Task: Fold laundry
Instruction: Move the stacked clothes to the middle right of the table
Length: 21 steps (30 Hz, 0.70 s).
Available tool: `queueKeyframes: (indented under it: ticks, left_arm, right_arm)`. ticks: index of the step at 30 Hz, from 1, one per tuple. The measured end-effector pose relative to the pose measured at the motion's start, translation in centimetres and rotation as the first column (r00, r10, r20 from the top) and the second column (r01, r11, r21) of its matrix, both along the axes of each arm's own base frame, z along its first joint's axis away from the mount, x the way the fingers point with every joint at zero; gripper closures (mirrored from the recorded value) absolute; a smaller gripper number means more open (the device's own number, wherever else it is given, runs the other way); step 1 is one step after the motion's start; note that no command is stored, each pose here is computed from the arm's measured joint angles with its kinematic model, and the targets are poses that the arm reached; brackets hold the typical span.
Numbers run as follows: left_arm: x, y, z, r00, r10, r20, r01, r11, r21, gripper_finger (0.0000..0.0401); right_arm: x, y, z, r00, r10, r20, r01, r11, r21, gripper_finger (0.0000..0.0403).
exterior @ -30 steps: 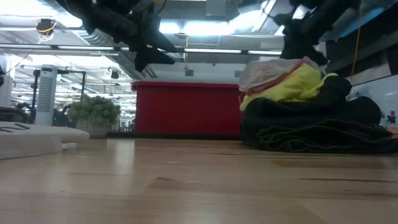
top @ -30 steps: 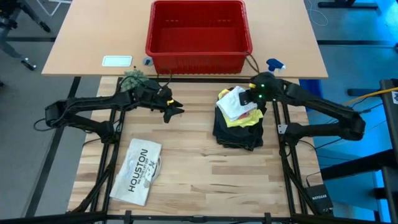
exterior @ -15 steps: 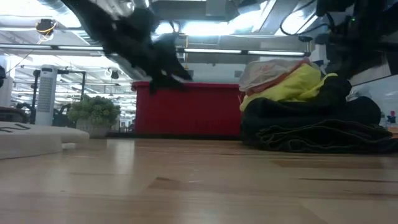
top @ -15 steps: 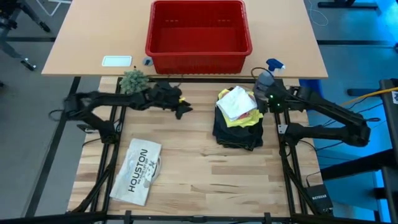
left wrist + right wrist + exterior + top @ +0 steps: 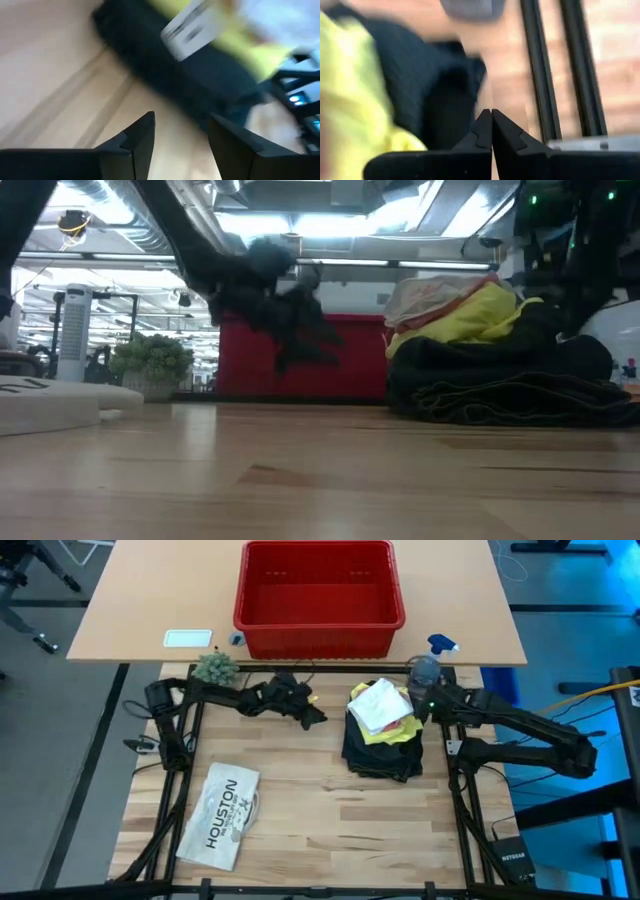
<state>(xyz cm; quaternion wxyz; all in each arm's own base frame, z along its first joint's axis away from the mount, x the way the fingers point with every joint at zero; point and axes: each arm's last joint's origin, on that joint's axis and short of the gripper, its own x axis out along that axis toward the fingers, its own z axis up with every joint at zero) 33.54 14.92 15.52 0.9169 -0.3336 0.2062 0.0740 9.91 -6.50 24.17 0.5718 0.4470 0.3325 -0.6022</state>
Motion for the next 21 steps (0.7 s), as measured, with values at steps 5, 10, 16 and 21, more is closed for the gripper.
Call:
queueKeyframes:
  ticks: [5,10,16,21]
  left_arm:
    - [-2.4,0.9,4.5,0.999,0.043,-0.015,-0.039,0.979,0.202,0.0250]
    - [-3.9,2.6,4.2,0.992,0.101,-0.072,-0.084,0.974,0.213,0.0257]
    - [-3.0,3.3,2.4,0.993,0.110,-0.050,-0.099,0.977,0.187,0.0258]
    - [-1.4,2.4,-0.4,0.994,0.093,-0.062,-0.088,0.993,0.084,0.0258]
  right_arm:
    - [-0.9,0.1,3.3,1.000,0.010,-0.008,-0.011,0.986,-0.164,0.0403]
    - [-2.2,0.1,3.1,0.998,-0.008,-0.070,0.001,0.995,-0.099,0.0403]
    - [-1.9,-0.7,1.0,0.995,-0.081,-0.061,0.083,0.996,0.029,0.0403]
    - [-0.9,-1.2,-1.5,0.996,-0.081,-0.042,0.086,0.988,0.132,0.0403]
